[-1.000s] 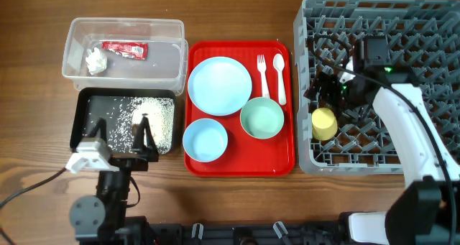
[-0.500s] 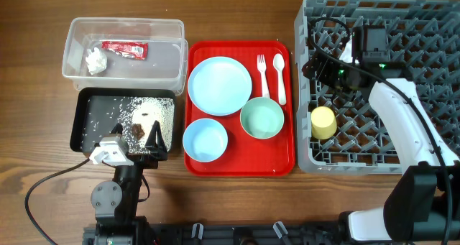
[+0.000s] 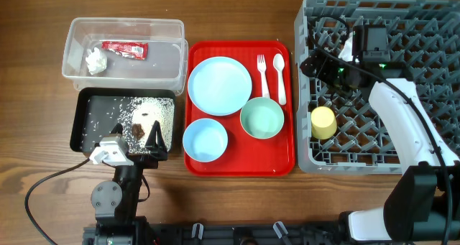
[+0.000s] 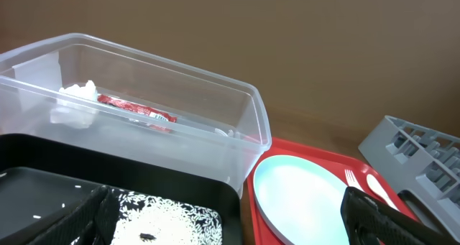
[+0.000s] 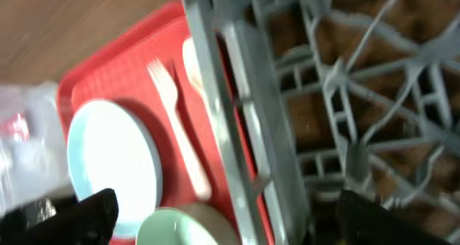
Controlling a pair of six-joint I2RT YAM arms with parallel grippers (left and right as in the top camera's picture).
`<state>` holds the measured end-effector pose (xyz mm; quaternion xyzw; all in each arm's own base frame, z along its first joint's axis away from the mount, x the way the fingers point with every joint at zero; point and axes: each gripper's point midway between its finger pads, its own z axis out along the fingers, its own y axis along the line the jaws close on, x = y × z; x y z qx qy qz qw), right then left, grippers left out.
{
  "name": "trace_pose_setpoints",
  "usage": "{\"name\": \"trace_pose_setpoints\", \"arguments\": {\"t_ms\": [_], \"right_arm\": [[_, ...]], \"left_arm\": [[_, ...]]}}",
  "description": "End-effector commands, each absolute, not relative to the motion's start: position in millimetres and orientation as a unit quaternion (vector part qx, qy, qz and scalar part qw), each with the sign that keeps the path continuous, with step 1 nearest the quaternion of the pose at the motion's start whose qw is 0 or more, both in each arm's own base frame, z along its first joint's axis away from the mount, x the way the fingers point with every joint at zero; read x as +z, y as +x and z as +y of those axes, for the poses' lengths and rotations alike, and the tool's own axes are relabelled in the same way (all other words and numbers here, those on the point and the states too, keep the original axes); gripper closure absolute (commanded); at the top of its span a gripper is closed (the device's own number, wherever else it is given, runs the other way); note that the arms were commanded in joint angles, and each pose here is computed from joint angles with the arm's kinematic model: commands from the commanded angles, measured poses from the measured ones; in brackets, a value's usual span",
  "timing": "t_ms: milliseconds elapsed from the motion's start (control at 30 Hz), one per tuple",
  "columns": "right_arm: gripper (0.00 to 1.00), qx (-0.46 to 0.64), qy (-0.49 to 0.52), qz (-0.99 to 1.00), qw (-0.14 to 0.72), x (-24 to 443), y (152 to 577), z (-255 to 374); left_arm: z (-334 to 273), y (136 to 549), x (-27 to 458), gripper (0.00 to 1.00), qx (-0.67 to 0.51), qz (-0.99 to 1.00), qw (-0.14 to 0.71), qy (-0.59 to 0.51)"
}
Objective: Sort waste into correct bins and load items into the dishwasher rack
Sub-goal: 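Grasp the light-blue bowl on the red tray with the right gripper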
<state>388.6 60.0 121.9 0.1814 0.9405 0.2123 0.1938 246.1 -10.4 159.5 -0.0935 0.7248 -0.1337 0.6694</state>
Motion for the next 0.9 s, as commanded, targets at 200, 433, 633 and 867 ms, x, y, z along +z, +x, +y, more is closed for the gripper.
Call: {"name": "trace_pose_setpoints", "arguments": {"t_ms": [200,433,633,867], "right_arm": [[0.00,0.213,-0.072,0.919,0.323,252.9,321.3,134.3],[0.07,0.291,-0.174,0.891,0.301,271.8,263.3,220.1],[0.19,0.201,-0.198,0.944,0.171,161.2,262.7,269.3],[0.30,0.170,-0.258,0.948,0.077,67.4,266.4,287.8]], "left_arm": [[-10.7,245.9,157.6,0.00,-0.131,0.726,0.669,-0.090],[-10.7,245.9,157.6,0.00,-0.131,0.726,0.669,-0.090],[-10.7,245.9,157.6,0.00,-0.131,0.726,0.669,-0.090],[-10.7,245.9,157.5,0.00,-0.131,0.726,0.669,-0.090]]}}
